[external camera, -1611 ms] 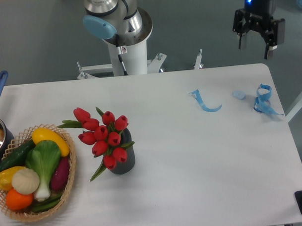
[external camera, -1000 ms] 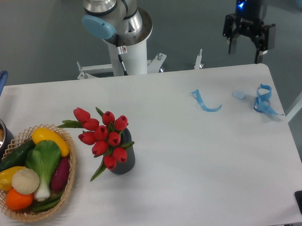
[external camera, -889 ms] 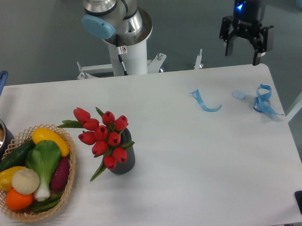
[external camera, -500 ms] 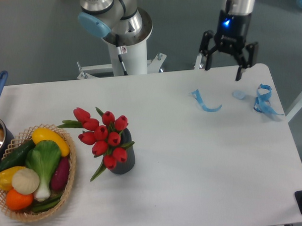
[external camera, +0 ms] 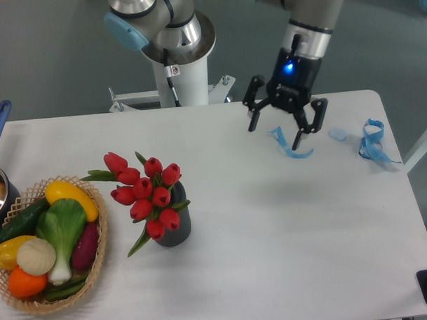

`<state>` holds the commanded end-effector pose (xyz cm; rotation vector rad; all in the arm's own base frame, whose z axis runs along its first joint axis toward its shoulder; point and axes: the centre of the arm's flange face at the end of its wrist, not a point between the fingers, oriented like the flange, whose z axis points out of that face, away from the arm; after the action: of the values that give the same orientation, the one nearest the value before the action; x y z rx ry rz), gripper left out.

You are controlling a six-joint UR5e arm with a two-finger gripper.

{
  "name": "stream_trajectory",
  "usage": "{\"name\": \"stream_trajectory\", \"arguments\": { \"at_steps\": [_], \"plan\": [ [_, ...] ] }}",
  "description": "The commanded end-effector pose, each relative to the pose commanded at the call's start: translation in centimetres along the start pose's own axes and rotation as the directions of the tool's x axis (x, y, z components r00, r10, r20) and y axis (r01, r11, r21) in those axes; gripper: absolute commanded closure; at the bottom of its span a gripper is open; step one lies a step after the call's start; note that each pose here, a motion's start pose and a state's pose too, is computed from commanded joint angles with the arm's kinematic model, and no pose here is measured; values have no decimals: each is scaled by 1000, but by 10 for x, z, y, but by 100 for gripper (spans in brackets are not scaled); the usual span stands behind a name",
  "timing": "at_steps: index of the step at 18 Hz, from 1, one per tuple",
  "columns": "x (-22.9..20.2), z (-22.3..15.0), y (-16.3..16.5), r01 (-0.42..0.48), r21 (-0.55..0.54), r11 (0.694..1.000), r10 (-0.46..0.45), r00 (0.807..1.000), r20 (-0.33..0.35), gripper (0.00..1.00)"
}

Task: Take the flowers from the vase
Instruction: 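Move the open gripper from its start pose toward the tulip vase, then lower the gripper around the red tulip stems and close it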

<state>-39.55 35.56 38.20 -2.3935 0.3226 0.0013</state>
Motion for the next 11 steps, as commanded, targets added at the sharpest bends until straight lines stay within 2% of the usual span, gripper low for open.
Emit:
{"name": "stream_trajectory", "arguments": {
  "at_steps": [3, 8, 11],
  "plan": [
    [10, 16, -13, -17, 49, 999, 19, 999, -42, 0],
    [27, 33, -29, -1, 204, 979, 25, 993, -111, 0],
    [34, 48, -37, -6, 220, 976, 39, 988, -146, 0]
  ]
}}
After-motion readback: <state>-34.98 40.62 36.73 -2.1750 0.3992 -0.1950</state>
